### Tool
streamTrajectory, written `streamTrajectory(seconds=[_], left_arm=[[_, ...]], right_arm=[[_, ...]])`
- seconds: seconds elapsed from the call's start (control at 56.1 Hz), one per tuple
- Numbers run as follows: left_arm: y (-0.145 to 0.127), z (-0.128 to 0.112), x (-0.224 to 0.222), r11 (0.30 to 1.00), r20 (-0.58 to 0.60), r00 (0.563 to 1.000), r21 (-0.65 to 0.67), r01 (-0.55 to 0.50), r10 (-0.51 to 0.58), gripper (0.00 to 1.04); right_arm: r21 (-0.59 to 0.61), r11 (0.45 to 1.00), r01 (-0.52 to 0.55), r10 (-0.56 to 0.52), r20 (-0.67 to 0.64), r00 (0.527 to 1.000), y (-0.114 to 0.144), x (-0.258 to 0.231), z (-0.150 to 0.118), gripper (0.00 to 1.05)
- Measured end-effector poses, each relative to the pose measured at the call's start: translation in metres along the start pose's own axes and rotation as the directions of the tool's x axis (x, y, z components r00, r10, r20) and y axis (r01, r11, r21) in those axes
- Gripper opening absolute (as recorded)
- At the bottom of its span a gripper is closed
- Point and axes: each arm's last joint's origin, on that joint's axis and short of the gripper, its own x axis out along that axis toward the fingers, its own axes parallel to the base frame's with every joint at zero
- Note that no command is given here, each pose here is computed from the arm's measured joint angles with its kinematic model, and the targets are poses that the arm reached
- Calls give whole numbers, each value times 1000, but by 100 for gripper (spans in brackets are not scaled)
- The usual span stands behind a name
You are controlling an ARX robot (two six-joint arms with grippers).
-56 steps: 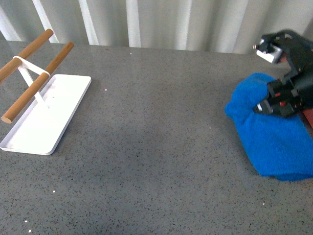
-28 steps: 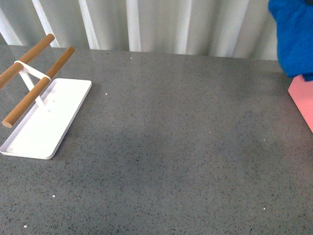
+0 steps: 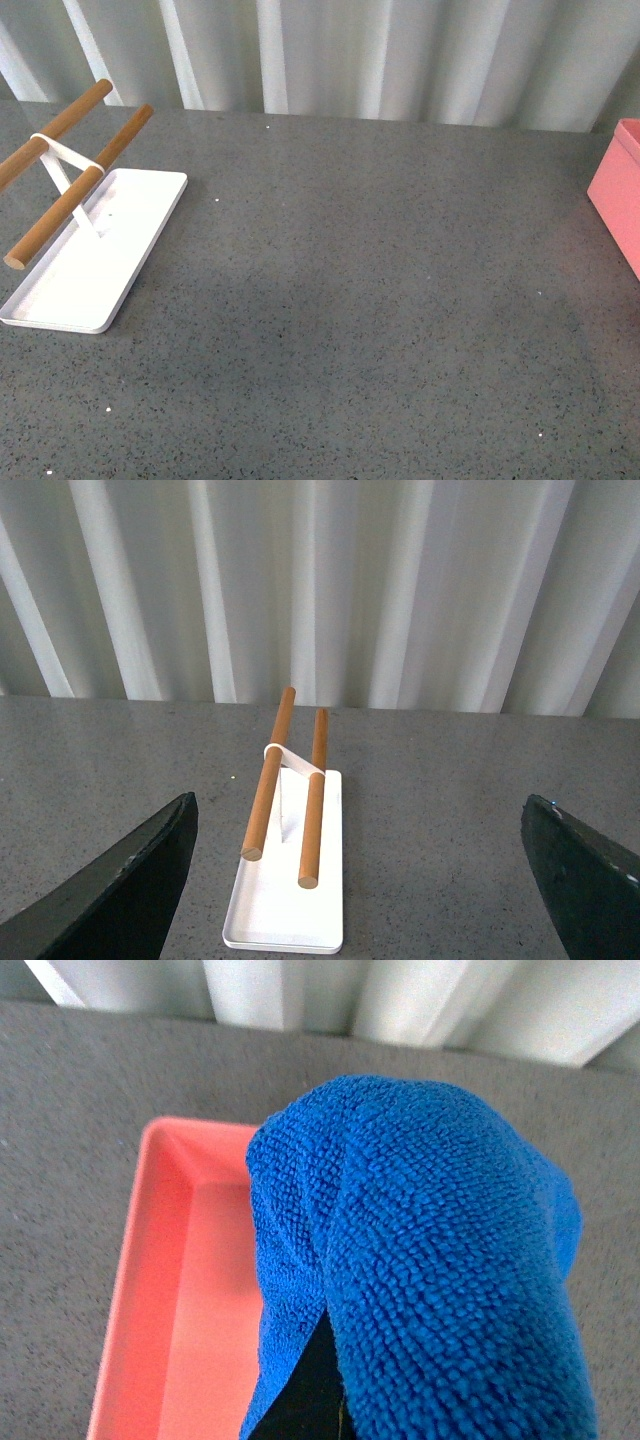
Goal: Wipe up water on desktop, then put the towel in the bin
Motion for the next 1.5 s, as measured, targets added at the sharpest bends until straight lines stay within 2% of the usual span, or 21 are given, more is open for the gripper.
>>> streamTrajectory(seconds=[0.16, 0.303, 0.499, 0.571, 0.642, 0.767, 0.838, 0.909, 0.998, 1.034, 1.248, 1.498], left_arm=[[0, 0, 0, 1000, 0, 1000, 0, 0, 0, 98], [0, 0, 0, 1000, 0, 1000, 0, 0, 0, 98], [0, 0, 0, 1000, 0, 1000, 0, 0, 0, 98], [0, 0, 0, 1000, 0, 1000, 0, 0, 0, 98], [0, 0, 0, 1000, 0, 1000, 0, 0, 0, 98], [0, 0, 0, 1000, 0, 1000, 0, 0, 0, 98], [0, 0, 0, 1000, 0, 1000, 0, 0, 0, 98], [0, 0, 0, 1000, 0, 1000, 0, 0, 0, 98], [0, 0, 0, 1000, 0, 1000, 0, 0, 0, 98], [0, 0, 0, 1000, 0, 1000, 0, 0, 0, 98], [0, 0, 0, 1000, 0, 1000, 0, 0, 0, 98], [0, 0, 0, 1000, 0, 1000, 0, 0, 0, 98]], right_arm=[[66, 998, 11, -4, -109, 994, -19, 29, -38, 4], [102, 994, 28, -11, -169, 986, -29, 46, -62, 4], [136, 990, 40, -5, -247, 969, -31, 66, -87, 4], [161, 986, 32, 14, -279, 960, -29, 72, -95, 14], [187, 982, 17, 42, -306, 951, -28, 76, -101, 30], [194, 981, 10, 52, -310, 949, -27, 76, -101, 49], [199, 980, 7, 57, -311, 949, -28, 75, -100, 65], [201, 980, 5, 61, -317, 947, -28, 74, -99, 74], [202, 979, 7, 61, -327, 943, -29, 73, -99, 94], [199, 980, 13, 55, -333, 941, -29, 73, -99, 99], [201, 980, -6, 70, -313, 947, -25, 70, -93, 98], [168, 986, -22, 51, -172, 984, -11, 32, -47, 98]])
